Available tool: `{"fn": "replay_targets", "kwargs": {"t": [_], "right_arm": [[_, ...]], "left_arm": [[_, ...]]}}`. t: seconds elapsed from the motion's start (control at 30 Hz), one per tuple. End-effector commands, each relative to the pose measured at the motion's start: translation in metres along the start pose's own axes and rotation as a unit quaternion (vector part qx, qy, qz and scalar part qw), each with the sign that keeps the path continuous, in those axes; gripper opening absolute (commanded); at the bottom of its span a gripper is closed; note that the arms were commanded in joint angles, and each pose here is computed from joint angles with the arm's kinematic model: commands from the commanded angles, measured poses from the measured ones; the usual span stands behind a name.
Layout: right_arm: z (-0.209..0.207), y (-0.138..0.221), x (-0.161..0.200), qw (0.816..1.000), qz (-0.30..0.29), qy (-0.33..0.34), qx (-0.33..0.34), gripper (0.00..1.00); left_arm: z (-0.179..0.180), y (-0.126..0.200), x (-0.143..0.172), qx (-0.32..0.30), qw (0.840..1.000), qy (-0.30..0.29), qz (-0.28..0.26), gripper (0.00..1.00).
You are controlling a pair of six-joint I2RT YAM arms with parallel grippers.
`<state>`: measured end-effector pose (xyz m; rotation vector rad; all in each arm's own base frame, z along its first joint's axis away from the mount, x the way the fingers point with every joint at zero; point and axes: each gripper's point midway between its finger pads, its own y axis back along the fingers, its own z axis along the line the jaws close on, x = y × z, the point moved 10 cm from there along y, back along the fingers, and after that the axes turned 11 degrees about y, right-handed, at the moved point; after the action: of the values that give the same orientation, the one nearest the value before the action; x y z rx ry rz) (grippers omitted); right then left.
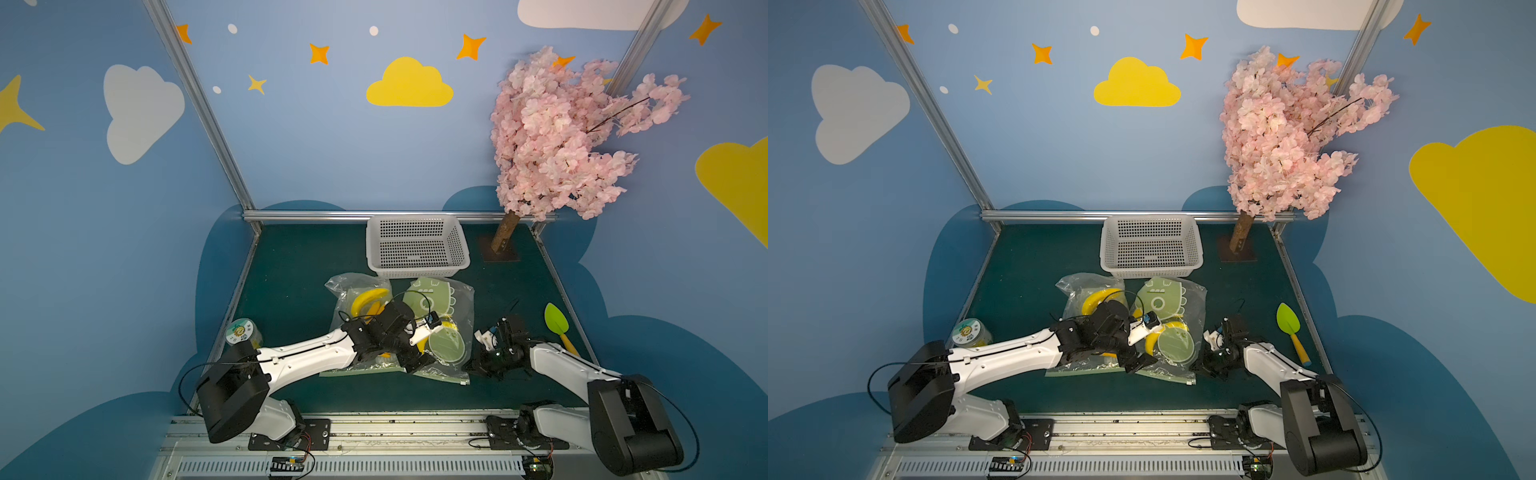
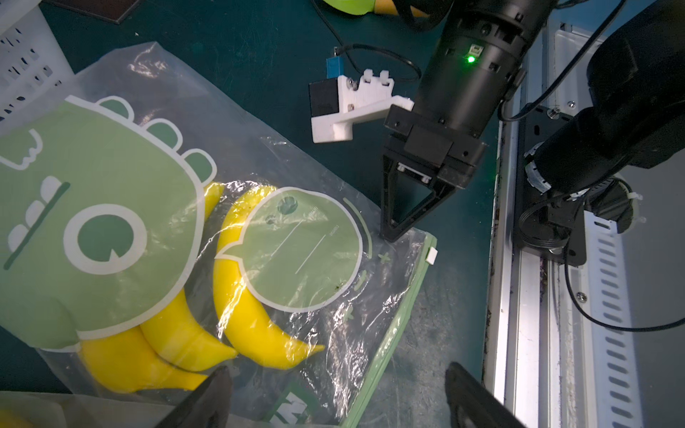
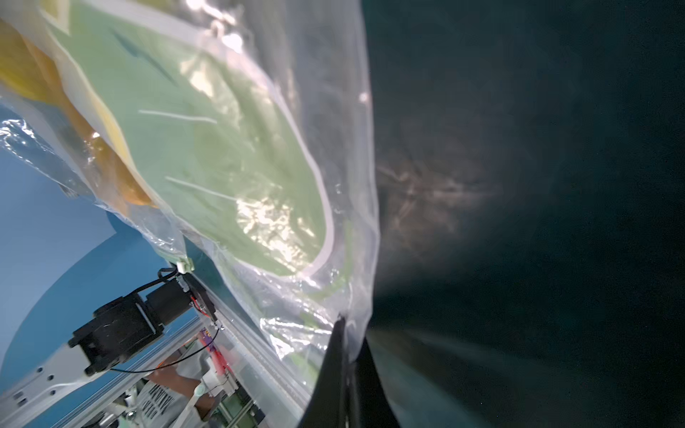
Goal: Open the zip-top bag and take out the banana
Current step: Unzip the zipper on the zipper food storage bag.
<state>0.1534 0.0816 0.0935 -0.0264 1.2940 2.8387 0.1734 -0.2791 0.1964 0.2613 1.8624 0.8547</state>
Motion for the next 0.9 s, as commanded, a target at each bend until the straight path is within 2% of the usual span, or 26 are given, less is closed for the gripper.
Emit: {"fn": "replay_targets", "kwargs": {"t": [0.0,0.17,0.37,0.63,0.87], "right_arm": [[0.009,0.005,0.004,0.999,0.018,-0.016,-0.027,0.0],[0.026,0.022,-0.006,0.998,0.005,-0.036,-0.054,0.0],[0.035,0.036,-0.017,0.991,0.035,-0.083,-0.102,0.0],[0.04,0.044,-0.02,0.985,0.059,-0.12,-0.11,0.0],[0.036,0.047,-0.017,0.98,0.055,-0.15,-0.12,0.0]], "left_arm": [[-0.002,-0.001,0.002,0.003,1.0,-0.006,0.0,0.9],[-0.009,-0.003,0.001,0.005,0.999,-0.04,0.01,0.9],[-0.03,-0.016,0.003,0.007,0.991,-0.127,0.032,0.91],[-0.047,-0.036,0.001,-0.023,0.977,-0.207,0.036,0.91],[-0.056,-0.054,-0.005,-0.05,0.972,-0.226,0.039,0.9]]}}
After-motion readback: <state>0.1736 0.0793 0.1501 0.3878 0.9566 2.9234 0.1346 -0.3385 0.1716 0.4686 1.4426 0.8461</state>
